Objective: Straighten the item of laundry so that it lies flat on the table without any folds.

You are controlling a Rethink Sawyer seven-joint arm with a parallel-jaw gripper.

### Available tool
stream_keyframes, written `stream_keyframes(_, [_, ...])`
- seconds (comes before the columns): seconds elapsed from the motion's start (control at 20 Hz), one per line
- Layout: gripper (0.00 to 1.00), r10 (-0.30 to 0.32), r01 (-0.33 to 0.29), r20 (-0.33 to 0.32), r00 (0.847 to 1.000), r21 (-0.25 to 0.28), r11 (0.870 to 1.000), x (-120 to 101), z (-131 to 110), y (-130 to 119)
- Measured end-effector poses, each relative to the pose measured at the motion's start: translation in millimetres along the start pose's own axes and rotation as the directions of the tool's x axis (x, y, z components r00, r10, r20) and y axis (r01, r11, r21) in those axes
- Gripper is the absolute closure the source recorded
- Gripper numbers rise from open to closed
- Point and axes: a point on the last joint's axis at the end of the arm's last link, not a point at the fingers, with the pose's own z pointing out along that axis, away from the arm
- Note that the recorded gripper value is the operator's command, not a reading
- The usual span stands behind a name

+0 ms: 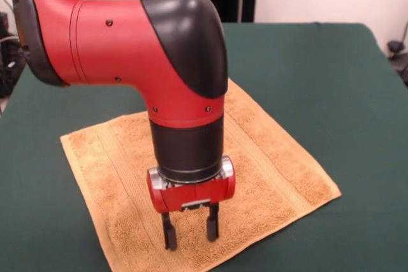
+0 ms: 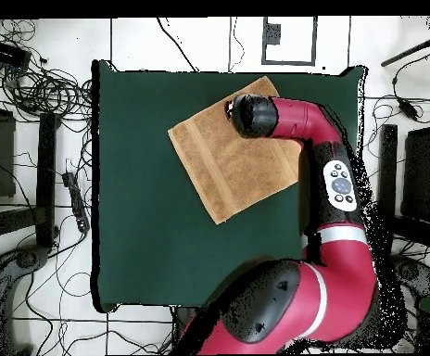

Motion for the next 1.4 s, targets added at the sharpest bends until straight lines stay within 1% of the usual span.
stream_keyframes(0.1, [0.00, 0.010, -0.010, -0.009, 1.000, 0.002, 1.000, -9, 2, -1])
stream_keyframes(0.25, [0.00, 0.021, -0.021, -0.007, 1.000, 0.004, 1.000, -16, 5, -2])
stream_keyframes(0.45, [0.00, 0.037, -0.037, -0.001, 0.999, -0.003, 0.999, -19, 7, -3])
stream_keyframes(0.55, [0.00, 0.037, -0.037, -0.007, 0.999, -0.013, 0.999, -19, 1, 0])
stream_keyframes(0.7, [0.00, 0.021, -0.022, -0.022, 1.000, -0.019, 1.000, -17, -16, 6])
stream_keyframes(0.8, [0.00, 0.012, -0.013, -0.030, 0.999, -0.022, 1.000, -16, -29, 9])
stream_keyframes(0.9, [0.00, -0.001, 0.000, -0.041, 0.999, -0.021, 1.000, -17, -61, 13])
stream_keyframes(0.95, [0.00, -0.002, 0.001, -0.042, 0.999, -0.020, 1.000, -17, -66, 13])
stream_keyframes(1.05, [0.00, -0.003, 0.003, -0.041, 0.999, -0.011, 1.000, -21, -93, 12])
stream_keyframes(1.1, [0.00, -0.003, 0.003, -0.038, 0.999, -0.006, 1.000, -23, -103, 10])
stream_keyframes(1.15, [0.00, -0.003, 0.003, -0.030, 1.000, 0.005, 1.000, -27, -120, 7])
stream_keyframes(1.2, [0.00, -0.003, 0.003, -0.023, 1.000, 0.015, 1.000, -30, -131, 5])
stream_keyframes(1.3, [0.00, -0.003, 0.004, -0.015, 1.000, 0.031, 1.000, -34, -146, 1])
stream_keyframes(1.4, [0.00, -0.002, 0.003, -0.006, 1.000, 0.056, 0.998, -37, -167, -7])
